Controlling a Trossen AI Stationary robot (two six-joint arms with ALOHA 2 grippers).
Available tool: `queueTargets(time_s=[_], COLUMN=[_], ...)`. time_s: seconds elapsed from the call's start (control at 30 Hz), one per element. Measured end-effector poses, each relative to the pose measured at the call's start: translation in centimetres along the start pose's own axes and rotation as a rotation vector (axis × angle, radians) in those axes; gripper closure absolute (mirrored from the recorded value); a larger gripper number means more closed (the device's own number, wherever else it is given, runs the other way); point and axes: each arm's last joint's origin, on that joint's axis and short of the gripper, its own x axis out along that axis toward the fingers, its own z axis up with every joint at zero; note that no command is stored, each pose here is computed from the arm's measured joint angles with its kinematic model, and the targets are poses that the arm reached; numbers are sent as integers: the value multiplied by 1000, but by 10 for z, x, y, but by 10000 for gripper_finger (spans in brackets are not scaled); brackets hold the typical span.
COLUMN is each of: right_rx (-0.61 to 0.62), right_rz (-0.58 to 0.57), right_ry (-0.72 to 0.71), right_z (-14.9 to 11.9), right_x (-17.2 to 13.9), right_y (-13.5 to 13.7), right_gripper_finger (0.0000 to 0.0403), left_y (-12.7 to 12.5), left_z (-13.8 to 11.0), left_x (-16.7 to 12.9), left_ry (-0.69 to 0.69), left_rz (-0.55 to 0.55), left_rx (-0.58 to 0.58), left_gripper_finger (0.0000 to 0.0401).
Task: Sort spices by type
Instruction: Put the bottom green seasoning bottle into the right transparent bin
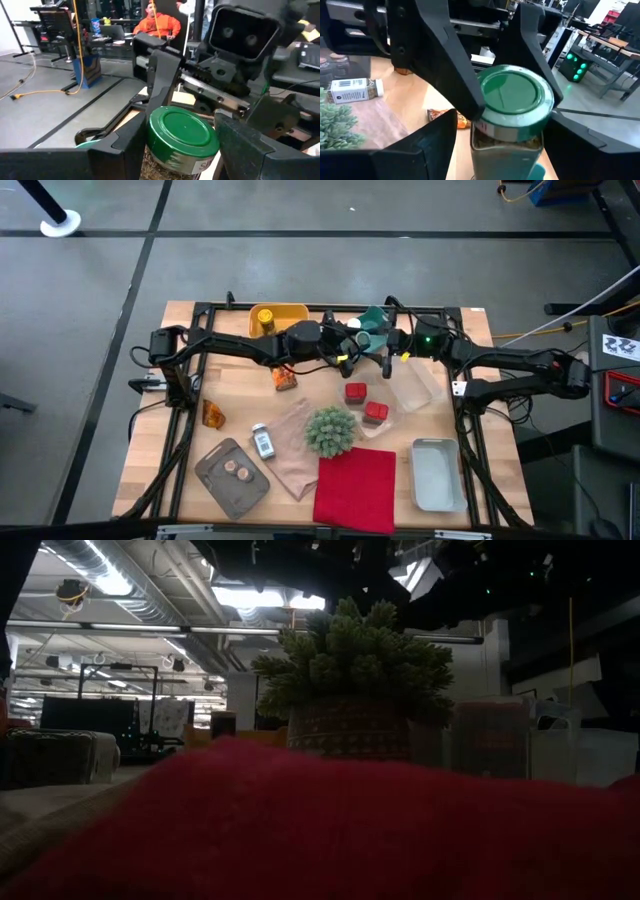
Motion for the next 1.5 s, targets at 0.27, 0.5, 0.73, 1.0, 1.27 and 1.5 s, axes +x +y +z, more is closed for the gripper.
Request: queueTargets(time_s=[0.27, 0.5, 0.73, 1.0, 1.27, 1.5], right_rx=[11, 11, 16, 86, 189, 309], right_rz=[1, 1, -5, -84, -204, -261], right_ry=[6, 7, 25, 139, 245, 372], right_z=[-1, -1, -2, -3, -2, -11], right_x=[0, 0, -1, -17, -46, -56], right_y=[0, 0, 0, 1, 3, 7], right_gripper_finger=[143, 200, 200, 200, 200, 200], left_y=[-7, -6, -7, -6, -5, 10], left_z=[4, 4, 2, 2, -2, 0], left_x=[-1, -1, -1, -1, -1, -2], left_ry=[-37, -39, -24, -18, 19, 53], left_rz=[-60, -61, -62, -59, -58, -26], left_rx=[-6, -7, 25, 55, 148, 142], left_gripper_finger=[206, 206, 184, 145, 141, 141])
